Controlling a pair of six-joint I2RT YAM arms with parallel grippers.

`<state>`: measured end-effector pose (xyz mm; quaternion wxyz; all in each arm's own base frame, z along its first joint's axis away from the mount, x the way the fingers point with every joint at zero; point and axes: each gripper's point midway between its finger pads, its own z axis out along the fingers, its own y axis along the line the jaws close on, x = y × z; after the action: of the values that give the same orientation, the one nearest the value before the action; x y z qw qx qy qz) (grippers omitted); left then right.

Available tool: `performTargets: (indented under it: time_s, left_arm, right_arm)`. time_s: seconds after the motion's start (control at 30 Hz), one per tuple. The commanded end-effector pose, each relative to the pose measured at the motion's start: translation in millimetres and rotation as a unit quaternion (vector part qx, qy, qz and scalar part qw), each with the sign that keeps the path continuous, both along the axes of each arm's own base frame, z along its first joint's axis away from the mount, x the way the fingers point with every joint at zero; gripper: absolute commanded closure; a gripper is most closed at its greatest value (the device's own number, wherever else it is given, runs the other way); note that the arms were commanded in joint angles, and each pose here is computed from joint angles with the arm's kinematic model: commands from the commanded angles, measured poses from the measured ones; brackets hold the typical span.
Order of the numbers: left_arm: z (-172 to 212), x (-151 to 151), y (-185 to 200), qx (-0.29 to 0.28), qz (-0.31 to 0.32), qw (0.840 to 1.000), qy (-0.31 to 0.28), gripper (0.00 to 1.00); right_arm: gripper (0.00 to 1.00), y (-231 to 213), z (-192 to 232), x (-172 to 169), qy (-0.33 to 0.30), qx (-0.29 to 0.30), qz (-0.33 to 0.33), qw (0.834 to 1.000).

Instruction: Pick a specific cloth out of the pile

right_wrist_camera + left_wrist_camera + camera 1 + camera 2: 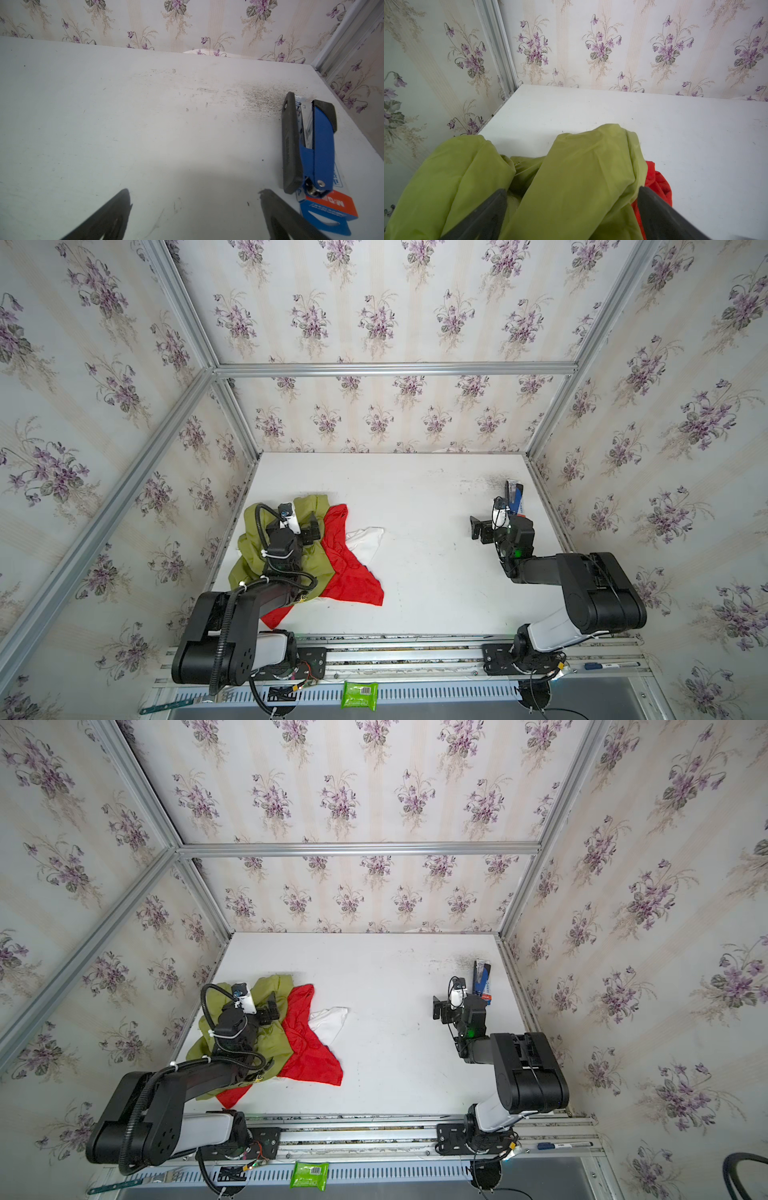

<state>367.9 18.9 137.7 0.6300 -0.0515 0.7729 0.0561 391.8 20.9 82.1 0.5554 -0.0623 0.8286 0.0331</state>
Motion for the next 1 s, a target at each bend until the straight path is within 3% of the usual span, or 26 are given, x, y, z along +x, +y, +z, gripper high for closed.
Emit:
performTargets:
  time_s: [0.0,0.43,0.57,0.8,0.97]
  left_arm:
    - [5,1,-1,0.001,-0.001,1.0,-0.009,0.0]
    - [5,1,0,0.001,0.0,1.0,-0.009,0.0]
    - [5,1,0,0.001,0.0,1.0,-0.01,0.0]
    - [5,1,-1,0.001,-0.001,1.0,-0.01,0.0]
    - [17,3,6,-0.003,0.021,1.0,0.006,0.0]
  right_arm:
    - [0.0,1,9,3,-0.019,0.0,0.004,1.0]
    - [0.0,0,10,3,-0.019,-0.001,0.0,1.0]
    - [0.0,-25,14,3,-0.036,0.003,-0.08,0.996]
    - [0.0,-26,14,4,-0.034,-0.003,-0.084,0.996]
    - [0.0,-35,31,-7,-0.06,-0.028,-0.134,0.989]
